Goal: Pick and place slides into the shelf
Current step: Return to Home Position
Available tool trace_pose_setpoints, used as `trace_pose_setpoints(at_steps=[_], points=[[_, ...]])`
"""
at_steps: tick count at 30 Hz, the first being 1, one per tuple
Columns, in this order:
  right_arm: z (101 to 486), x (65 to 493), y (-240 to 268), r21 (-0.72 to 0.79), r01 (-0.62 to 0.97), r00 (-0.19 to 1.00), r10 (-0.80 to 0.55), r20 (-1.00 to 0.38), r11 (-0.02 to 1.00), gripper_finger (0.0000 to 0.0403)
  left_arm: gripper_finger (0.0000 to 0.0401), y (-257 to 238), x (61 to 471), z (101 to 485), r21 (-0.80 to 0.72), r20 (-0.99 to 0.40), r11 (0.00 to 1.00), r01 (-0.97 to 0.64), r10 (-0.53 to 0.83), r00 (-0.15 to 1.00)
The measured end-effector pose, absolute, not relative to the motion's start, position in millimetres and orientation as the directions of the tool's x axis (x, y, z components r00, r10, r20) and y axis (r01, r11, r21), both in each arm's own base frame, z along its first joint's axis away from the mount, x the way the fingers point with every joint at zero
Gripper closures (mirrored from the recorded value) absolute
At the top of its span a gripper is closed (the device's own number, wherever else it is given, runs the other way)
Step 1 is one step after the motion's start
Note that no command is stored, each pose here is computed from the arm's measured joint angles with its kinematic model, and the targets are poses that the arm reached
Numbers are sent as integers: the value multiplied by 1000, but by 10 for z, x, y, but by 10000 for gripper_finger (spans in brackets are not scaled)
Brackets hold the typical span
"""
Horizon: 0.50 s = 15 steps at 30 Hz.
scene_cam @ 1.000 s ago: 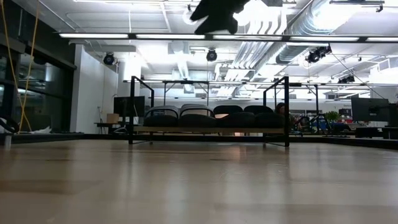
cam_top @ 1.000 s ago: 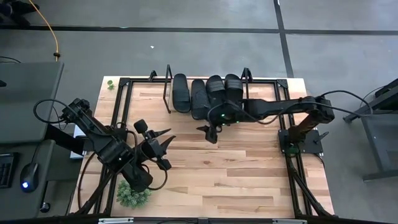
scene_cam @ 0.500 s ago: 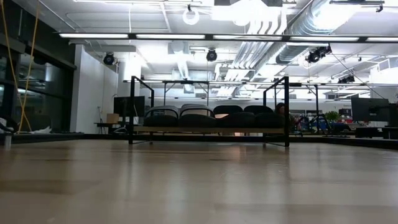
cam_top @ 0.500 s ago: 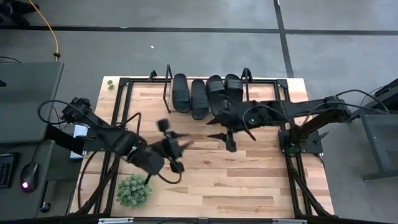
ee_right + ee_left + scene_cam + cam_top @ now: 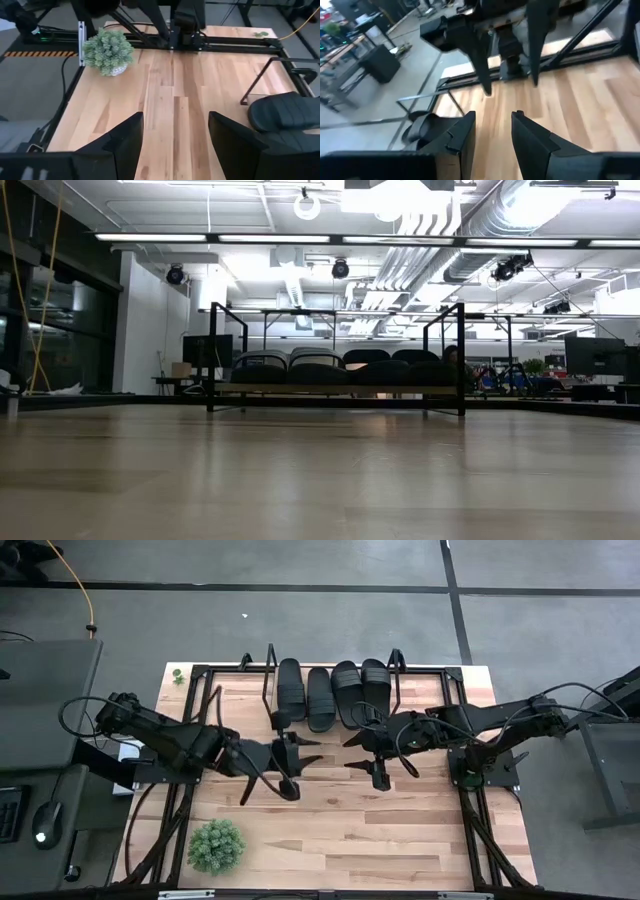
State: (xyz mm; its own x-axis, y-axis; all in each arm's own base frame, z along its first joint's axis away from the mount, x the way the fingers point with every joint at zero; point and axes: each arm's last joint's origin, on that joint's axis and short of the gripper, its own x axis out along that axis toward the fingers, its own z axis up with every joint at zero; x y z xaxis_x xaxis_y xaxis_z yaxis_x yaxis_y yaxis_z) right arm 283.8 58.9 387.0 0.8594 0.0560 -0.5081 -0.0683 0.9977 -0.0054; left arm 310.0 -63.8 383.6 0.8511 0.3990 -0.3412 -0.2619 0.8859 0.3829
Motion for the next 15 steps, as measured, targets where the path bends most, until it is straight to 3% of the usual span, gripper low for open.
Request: trace_pose_setpoints(at_steps=[15], points=[[4381, 2219, 253, -28, -38, 949, 27, -314, 999, 190, 290, -94, 2688, 4281, 286, -247, 925, -252, 325, 913]])
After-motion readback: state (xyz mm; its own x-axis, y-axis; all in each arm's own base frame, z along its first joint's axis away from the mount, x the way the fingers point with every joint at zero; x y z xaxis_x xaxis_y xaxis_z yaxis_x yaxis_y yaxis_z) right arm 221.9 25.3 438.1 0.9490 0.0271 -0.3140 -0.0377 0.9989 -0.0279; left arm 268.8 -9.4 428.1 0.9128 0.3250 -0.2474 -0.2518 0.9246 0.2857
